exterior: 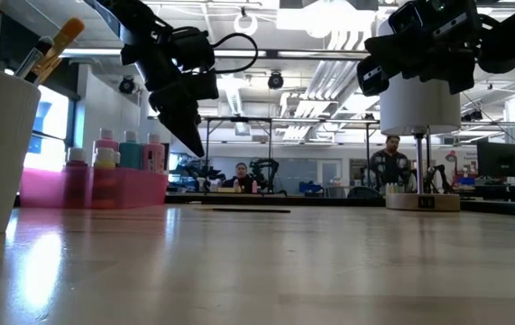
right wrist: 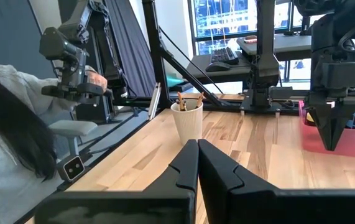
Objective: Pick & Place Paint Supplies
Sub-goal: Put the gold paintbrush into the light brown cup
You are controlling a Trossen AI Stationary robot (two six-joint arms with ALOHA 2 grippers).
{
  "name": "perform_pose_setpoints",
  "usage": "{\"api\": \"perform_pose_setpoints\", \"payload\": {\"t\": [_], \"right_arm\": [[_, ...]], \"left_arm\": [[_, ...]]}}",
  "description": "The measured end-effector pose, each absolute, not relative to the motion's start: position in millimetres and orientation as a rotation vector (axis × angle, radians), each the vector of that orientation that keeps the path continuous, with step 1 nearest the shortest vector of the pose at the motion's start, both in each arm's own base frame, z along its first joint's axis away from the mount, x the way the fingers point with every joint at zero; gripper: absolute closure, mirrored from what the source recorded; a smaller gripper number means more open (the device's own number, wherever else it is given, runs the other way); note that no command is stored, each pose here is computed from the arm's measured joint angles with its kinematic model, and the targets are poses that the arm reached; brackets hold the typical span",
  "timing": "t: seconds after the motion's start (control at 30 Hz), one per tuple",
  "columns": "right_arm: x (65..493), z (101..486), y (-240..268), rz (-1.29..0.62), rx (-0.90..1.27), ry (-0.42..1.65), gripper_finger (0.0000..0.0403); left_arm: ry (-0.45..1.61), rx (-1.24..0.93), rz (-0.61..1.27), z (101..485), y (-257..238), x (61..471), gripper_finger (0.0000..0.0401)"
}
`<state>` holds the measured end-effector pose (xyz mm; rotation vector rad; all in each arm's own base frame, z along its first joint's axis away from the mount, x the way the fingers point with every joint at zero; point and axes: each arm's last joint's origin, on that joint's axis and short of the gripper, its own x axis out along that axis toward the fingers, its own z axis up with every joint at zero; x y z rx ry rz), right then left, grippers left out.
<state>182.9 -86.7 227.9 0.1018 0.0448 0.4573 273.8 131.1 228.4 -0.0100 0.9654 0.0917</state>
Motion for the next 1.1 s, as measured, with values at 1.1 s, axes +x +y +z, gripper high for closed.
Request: {"api": "perform_pose_setpoints", "payload": {"t": [1.1], "right_arm": [[183,227,-87,0.458,0.093,0.050,0.0400]], "left_arm": [[1.152,-0.014,0.081,159,133,303,0.0320]]}}
